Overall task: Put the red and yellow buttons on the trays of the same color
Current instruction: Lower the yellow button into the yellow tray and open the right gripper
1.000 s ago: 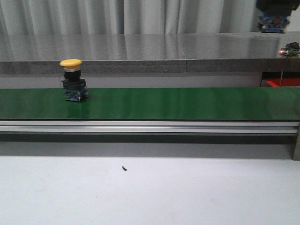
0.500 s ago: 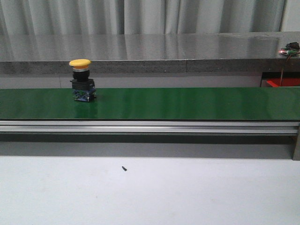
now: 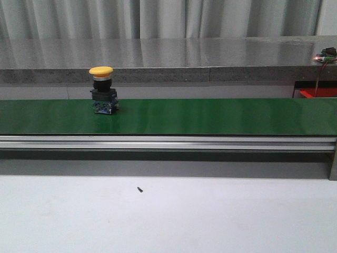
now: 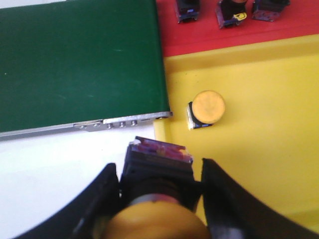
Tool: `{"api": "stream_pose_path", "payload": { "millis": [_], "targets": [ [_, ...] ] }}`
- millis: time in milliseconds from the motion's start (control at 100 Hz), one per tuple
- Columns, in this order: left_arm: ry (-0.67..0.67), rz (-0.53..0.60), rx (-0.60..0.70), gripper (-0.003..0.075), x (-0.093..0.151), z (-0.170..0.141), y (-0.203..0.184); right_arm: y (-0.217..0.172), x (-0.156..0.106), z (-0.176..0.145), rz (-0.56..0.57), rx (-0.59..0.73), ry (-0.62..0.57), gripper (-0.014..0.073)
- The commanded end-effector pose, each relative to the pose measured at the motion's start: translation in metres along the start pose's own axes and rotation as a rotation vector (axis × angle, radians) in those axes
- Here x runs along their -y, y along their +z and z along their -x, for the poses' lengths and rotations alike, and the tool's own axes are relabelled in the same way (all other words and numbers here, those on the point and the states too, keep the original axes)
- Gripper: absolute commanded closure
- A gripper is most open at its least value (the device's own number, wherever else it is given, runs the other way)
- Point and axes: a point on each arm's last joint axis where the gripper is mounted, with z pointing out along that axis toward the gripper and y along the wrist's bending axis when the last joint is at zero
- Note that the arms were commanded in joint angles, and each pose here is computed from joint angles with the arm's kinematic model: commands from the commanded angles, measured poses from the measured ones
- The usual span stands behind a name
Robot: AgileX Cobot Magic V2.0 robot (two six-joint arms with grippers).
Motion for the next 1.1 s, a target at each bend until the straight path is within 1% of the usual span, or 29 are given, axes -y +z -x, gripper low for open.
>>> {"api": "stream_pose_path", "payload": {
  "millis": [0,220,350,500,880,1090],
  "targets": [
    [-0.011,-0.007,0.086,0.074,0.002,0.012,-0.005,-0.007,0.015,0.012,-0.016,0.103,0.025,0.0381],
    [-0.011,-0.007,0.086,0.074,0.002,0.012,-0.005,0.011,0.05,0.014,-0.109,0.035,0.134,0.0381],
    [-0.011,-0.007,0.086,0.074,0.002,0.012,-0.005,0.032,0.057,0.009,-0.119,-0.056,0.156,0.0381],
    [-0.011,-0.007,0.086,0.074,0.002,0.012,-0.005,0.061,0.067,-0.006,-0.13,-0.168,0.199,0.0381],
    [-0.011,-0.007,0.086,0.074,0.002,0.012,-0.005,0.119,0.07,-0.036,-0.105,-0.303,0.242,0.0381],
    [-0.011,-0.007,0.086,0.074,0.002,0.012,-0.005,0.142,0.073,-0.04,-0.103,-0.356,0.247,0.038]
  ]
}}
